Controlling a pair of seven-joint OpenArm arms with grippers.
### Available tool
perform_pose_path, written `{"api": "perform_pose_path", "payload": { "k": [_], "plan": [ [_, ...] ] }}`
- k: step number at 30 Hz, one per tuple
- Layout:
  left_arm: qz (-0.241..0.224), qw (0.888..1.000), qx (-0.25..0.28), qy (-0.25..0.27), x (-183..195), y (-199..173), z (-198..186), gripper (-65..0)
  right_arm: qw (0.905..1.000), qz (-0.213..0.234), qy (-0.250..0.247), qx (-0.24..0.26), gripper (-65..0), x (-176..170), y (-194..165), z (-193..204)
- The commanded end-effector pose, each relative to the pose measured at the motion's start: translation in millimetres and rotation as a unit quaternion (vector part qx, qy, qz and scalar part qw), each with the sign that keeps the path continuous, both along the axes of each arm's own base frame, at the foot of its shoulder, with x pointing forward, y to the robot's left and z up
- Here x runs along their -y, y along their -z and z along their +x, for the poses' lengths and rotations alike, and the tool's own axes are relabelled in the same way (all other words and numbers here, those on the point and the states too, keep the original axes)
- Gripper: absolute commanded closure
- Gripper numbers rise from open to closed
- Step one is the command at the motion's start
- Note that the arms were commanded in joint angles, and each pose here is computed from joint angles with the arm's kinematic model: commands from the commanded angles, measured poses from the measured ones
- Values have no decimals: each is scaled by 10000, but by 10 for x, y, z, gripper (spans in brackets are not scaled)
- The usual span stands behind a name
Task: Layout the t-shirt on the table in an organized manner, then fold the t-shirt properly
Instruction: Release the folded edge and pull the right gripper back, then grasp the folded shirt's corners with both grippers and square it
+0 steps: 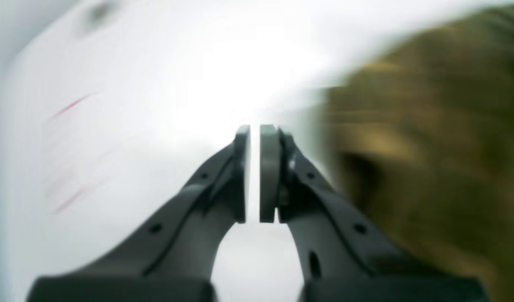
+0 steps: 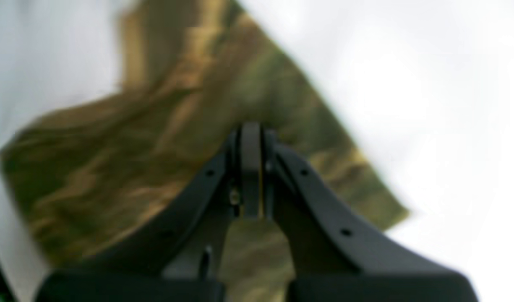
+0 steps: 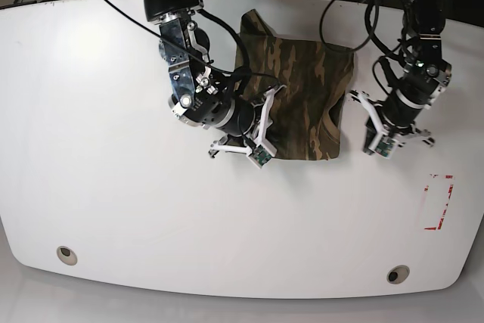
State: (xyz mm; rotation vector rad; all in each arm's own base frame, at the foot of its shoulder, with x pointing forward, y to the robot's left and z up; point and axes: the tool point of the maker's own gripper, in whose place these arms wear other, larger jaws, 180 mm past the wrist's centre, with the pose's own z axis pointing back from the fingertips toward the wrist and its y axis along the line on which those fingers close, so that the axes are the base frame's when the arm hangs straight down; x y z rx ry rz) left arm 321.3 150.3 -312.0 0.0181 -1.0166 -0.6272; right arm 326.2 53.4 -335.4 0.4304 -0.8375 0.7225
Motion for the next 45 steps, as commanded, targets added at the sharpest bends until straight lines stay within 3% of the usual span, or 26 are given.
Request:
{"api": "perform_pose_path", "payload": {
  "k": [1,7,10,20,28,36,45],
  "plan": [
    [-71,9992,46,386,215,-29,-125,-26,9990,206,75,379,0,44,-176,203],
    [-213,9931,-375,1091,635,189,-482,-26,9988,162,138,445,0,138,-142,380],
    [-223,9913,-521,1189,680,265,-587,-26,9990,161,146,380,0,139,-88,409],
    [-262,9865,-1156,1128,640,629,-903,-26,9991,234,236,273,0,151,212,352],
    [12,9734,-2093,931,284,1215,-1165,-26,9993,183,272,175,0,171,566,126],
    [350,9608,-2594,916,-14,1568,-1101,-26,9991,123,266,292,0,300,503,-201],
    [547,9631,-2453,959,-88,1543,-656,-26,9983,21,517,259,0,525,458,-433]
  ]
}}
